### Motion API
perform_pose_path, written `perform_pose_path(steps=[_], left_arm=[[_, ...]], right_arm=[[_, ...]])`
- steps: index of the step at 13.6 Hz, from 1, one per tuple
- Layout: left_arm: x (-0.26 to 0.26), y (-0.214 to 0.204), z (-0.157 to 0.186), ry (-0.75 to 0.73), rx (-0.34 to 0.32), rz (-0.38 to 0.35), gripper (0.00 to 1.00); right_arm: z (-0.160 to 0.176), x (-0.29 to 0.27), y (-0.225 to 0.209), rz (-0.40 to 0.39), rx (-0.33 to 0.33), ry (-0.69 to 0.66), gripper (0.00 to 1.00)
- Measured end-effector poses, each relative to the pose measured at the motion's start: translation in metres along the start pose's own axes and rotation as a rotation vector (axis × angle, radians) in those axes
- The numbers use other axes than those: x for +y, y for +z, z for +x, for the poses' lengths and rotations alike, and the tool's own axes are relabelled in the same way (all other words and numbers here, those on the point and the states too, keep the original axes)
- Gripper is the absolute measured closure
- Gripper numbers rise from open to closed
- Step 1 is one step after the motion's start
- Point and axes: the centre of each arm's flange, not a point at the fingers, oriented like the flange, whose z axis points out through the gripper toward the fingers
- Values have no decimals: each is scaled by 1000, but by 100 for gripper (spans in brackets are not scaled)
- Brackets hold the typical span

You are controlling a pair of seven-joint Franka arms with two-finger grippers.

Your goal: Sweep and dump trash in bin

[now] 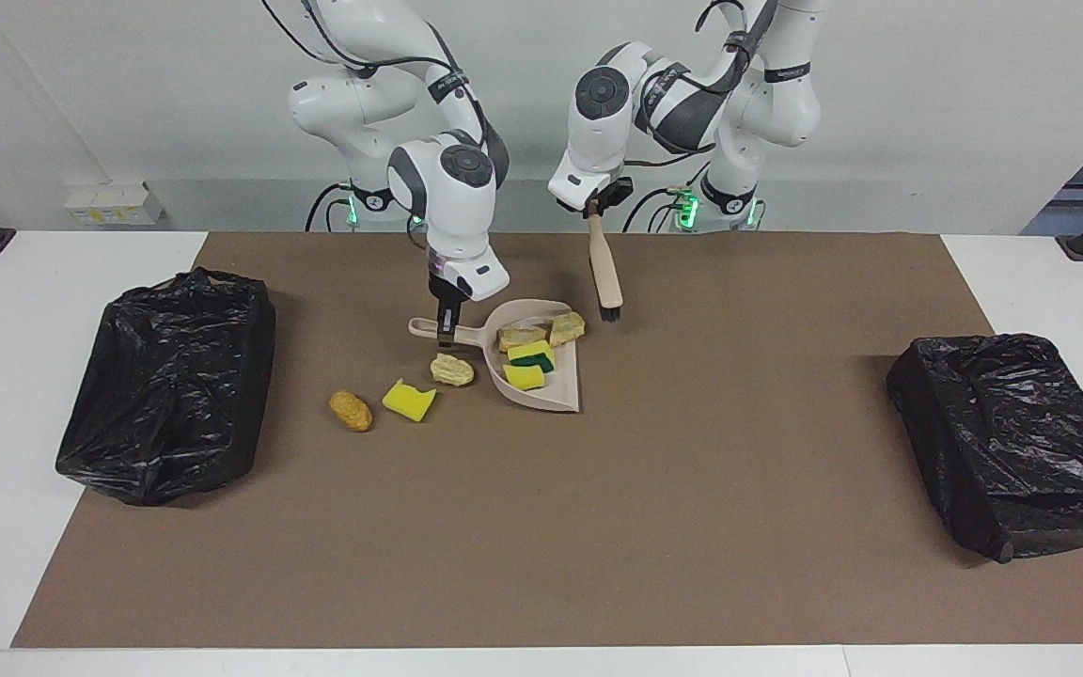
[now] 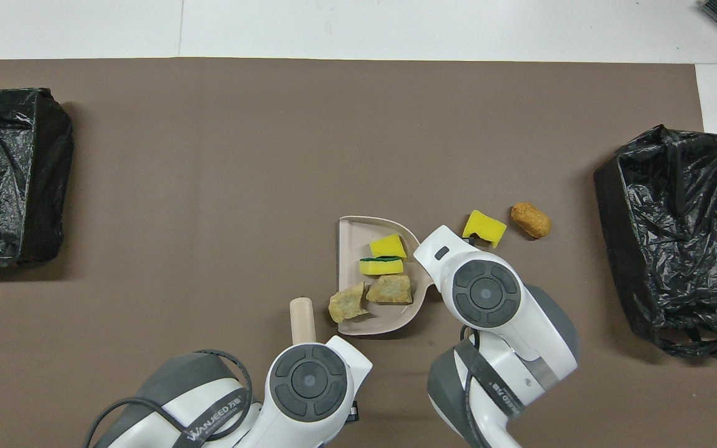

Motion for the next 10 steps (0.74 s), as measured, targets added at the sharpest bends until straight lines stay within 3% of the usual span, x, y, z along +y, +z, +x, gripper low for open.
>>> perform_pose_path(steps=[5,10], left_arm=[[1,31,-39,-17,73,-1,73],[20,74,-51,20,143,-48,73]], right_arm=[[-37,10,-35,10,104,-21,67],[-57,14,-41,15,132,-20,67]])
